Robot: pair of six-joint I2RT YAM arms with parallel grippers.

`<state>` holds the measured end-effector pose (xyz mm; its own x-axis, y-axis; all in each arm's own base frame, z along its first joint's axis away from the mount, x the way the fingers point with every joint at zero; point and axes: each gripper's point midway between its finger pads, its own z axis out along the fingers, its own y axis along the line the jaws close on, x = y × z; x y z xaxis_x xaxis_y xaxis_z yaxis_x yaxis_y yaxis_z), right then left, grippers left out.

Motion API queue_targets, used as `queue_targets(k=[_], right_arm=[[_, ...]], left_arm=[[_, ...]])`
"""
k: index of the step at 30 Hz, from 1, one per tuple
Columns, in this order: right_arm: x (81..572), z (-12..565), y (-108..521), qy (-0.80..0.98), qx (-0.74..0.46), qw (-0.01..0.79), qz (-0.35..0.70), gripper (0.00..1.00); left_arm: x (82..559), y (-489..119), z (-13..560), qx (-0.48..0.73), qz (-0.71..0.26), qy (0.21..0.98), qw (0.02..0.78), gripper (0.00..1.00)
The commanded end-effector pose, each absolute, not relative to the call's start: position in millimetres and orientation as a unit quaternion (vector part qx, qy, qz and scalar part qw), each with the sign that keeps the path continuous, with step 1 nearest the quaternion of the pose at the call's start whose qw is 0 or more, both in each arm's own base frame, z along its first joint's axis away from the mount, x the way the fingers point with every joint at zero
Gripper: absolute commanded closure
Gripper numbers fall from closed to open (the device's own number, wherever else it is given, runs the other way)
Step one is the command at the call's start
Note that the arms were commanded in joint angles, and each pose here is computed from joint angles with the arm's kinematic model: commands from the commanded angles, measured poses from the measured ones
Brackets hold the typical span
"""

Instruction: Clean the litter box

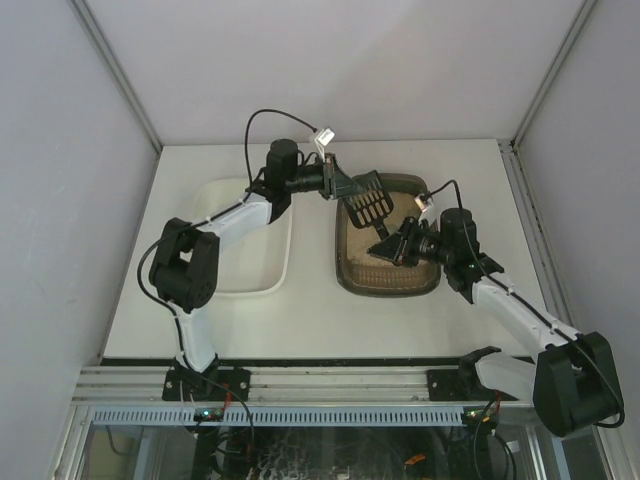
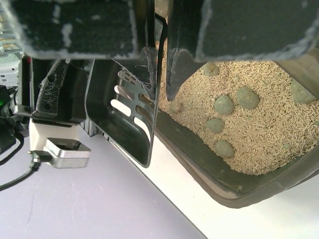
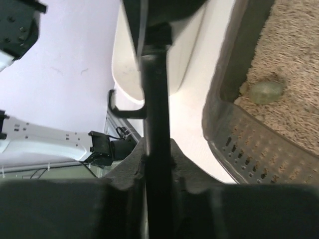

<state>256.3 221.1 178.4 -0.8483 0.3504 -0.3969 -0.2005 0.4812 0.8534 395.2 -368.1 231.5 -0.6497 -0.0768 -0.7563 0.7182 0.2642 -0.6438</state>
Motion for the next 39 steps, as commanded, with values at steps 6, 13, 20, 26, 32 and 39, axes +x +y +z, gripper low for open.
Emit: queue_targets(k=[6, 13, 20, 26, 32, 39], right_arm=[[265, 186, 205, 0.822, 0.077, 0.308, 0.473, 1.00], [249, 142, 138, 0.928, 0.110, 0.227, 0.273, 1.00], [259, 130, 137, 0.951, 0.095, 0.177, 0.236, 1.00], [292, 132, 161, 0.957, 0.067, 0.170, 0.225, 1.00], [316, 130, 184, 0.953, 0.058, 0.184, 0.234, 1.00], [327, 111, 178, 0.961, 0.073, 0.184, 0.193, 1.00]], left_arm=[[389, -364, 271, 0.232, -0.573, 0.691, 0.374, 0.41], [434, -299, 292, 0.071, -0.420, 0.762, 0.488, 0.00], [440, -274, 270, -0.081, -0.321, 0.814, 0.477, 0.00], [441, -293, 230, -0.178, -0.389, 0.795, 0.429, 0.00], [449, -301, 200, -0.228, -0.364, 0.805, 0.409, 0.00], [455, -310, 175, -0.249, -0.366, 0.813, 0.378, 0.00]])
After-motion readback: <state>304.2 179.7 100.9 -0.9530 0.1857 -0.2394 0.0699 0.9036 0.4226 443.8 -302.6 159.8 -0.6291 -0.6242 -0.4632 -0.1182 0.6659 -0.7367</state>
